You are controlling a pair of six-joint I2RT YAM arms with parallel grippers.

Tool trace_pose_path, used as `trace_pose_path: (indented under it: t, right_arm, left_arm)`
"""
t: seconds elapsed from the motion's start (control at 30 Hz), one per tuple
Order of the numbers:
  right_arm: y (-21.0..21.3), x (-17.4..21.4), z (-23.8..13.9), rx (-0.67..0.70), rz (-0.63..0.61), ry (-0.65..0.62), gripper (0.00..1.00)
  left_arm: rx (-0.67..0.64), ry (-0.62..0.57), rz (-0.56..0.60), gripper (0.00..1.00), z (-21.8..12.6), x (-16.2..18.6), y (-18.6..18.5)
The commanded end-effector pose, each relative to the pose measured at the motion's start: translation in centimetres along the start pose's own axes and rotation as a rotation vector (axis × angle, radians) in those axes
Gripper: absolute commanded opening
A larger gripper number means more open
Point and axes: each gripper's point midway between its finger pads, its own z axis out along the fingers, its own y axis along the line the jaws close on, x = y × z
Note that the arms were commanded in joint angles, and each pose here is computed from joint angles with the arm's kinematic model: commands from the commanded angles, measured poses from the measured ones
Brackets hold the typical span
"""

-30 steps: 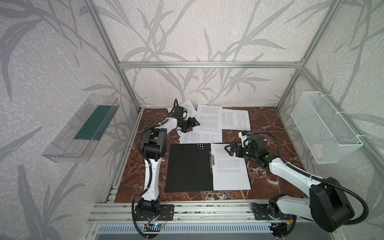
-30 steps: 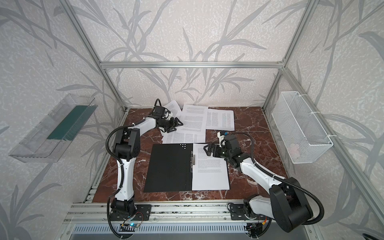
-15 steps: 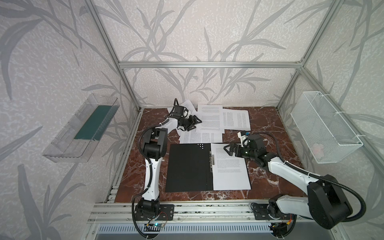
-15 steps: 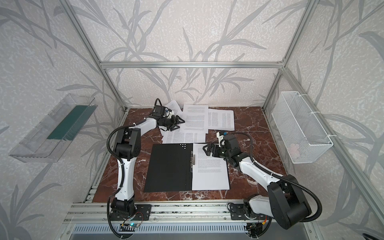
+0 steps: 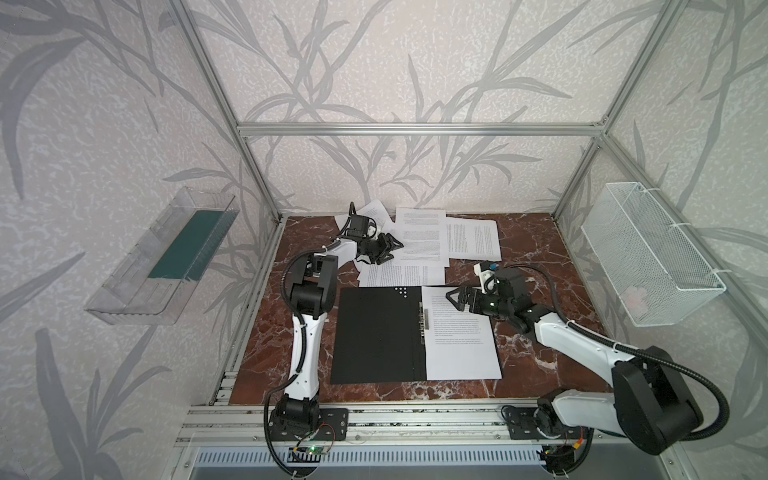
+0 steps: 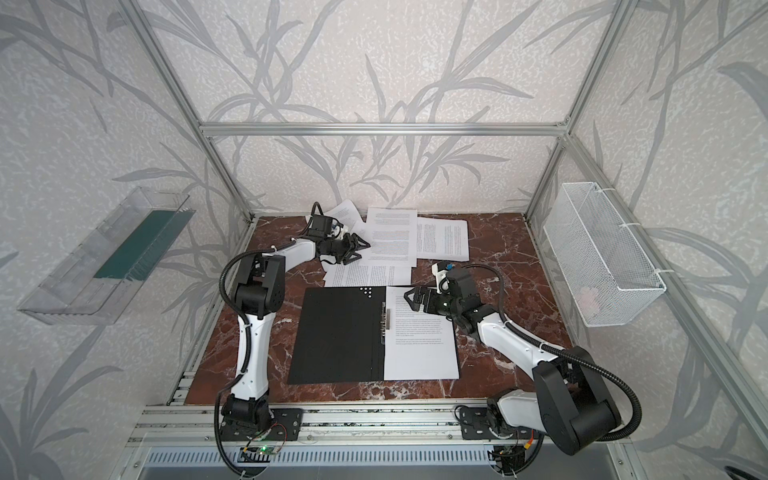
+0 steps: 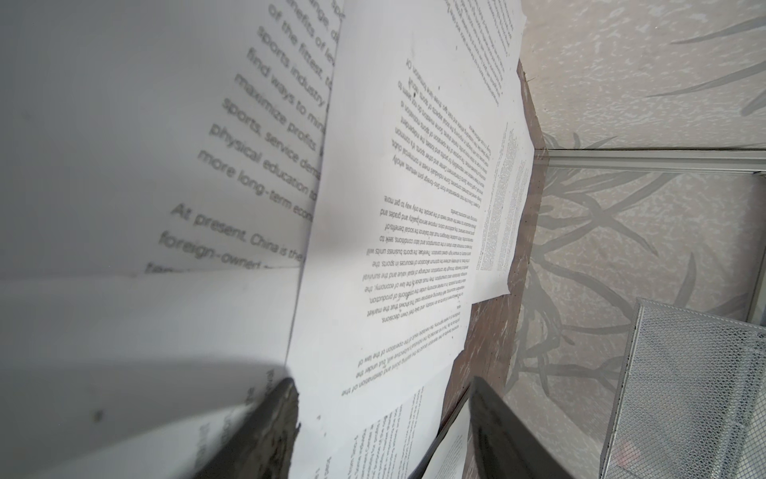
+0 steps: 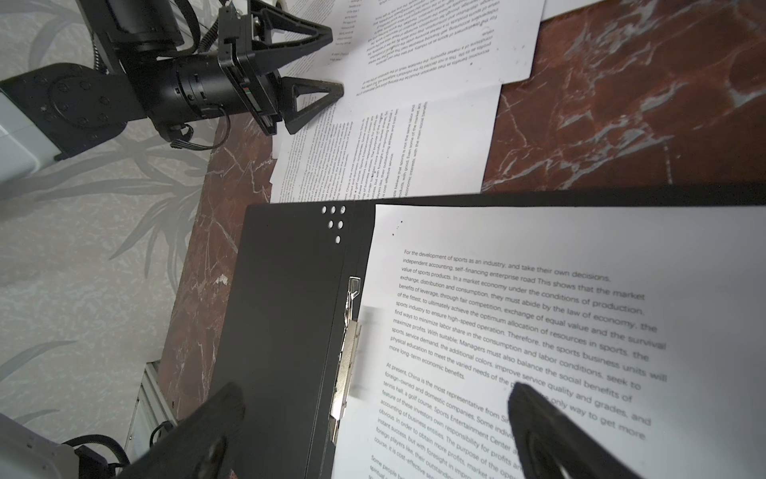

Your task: Put the files into the folder

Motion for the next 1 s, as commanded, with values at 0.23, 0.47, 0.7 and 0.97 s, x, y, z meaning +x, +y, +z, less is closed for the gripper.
trace_pose_path:
  t: [0.23, 0.47, 0.7, 0.97]
  right_arm:
    - [0.3, 0.1, 0.4, -0.026, 0.005, 0.006, 0.99]
    - [0.3, 0.3, 0.7, -0.037, 0.014, 0.020, 0.99]
    - [0.4, 0.5, 1.1, -0.051, 0.023, 0.034, 0.99]
    - [0.3, 0.5, 1.1, -0.049, 0.024, 0.035, 0.99]
  left_arm:
    - [0.048, -0.034, 0.057, 0.77, -2.6, 1.3, -1.8]
    - [0.081, -0.051, 0.045, 0.81, -3.3, 1.7, -1.6]
    - [0.099, -0.057, 0.039, 0.87, -3.8, 2.0, -1.6]
    - [0.058, -0.066, 0.044, 0.88, -4.5, 2.5, -0.8]
